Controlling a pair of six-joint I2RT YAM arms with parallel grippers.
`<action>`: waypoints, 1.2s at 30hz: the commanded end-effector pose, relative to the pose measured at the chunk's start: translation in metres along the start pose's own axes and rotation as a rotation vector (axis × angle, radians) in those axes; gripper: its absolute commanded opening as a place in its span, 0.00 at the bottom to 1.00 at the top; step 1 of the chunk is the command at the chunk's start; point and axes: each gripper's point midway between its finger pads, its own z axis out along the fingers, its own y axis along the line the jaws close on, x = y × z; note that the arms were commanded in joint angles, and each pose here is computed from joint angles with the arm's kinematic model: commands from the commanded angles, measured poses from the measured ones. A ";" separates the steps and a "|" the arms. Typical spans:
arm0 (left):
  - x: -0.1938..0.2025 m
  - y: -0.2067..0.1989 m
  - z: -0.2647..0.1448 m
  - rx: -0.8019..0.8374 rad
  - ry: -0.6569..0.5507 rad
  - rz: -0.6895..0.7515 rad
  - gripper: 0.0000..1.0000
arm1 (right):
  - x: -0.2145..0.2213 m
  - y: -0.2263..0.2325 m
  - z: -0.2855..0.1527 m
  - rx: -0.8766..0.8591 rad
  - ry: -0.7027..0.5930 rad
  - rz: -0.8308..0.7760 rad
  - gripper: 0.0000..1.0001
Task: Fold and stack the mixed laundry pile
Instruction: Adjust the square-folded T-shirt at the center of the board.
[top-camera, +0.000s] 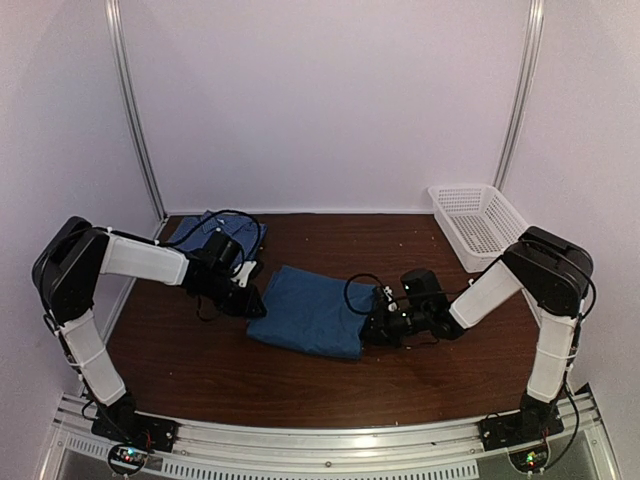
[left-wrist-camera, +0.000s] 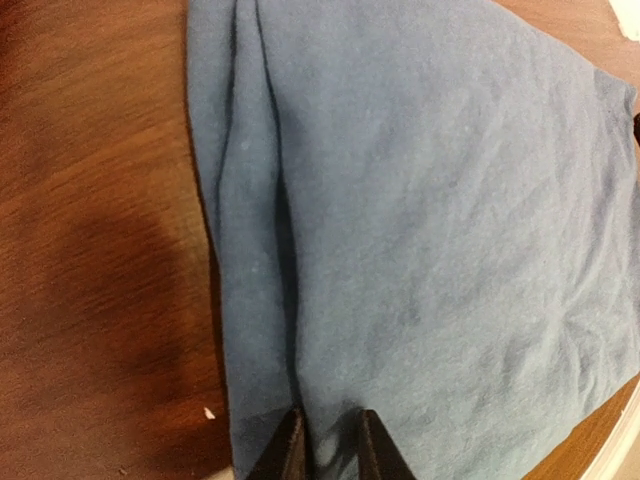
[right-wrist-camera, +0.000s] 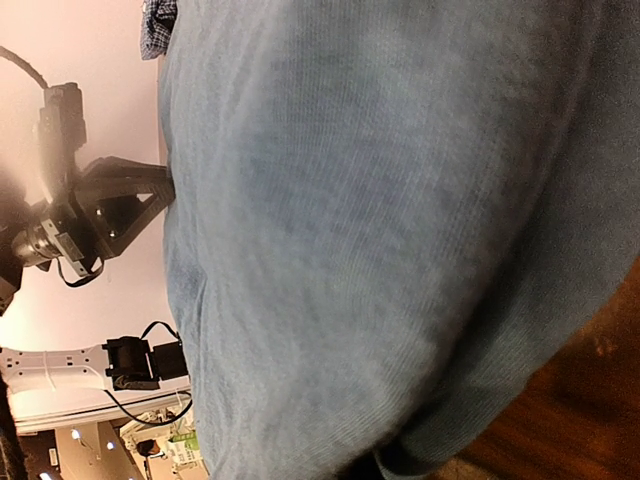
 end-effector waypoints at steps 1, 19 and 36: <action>0.000 0.000 0.003 0.024 -0.013 -0.007 0.11 | -0.002 0.008 -0.004 -0.009 0.002 -0.018 0.00; -0.015 0.016 -0.019 -0.049 -0.068 -0.022 0.00 | 0.000 0.015 -0.025 0.005 0.023 -0.029 0.00; -0.016 0.020 -0.020 -0.057 -0.070 -0.027 0.00 | 0.008 -0.006 -0.049 0.054 0.033 -0.018 0.00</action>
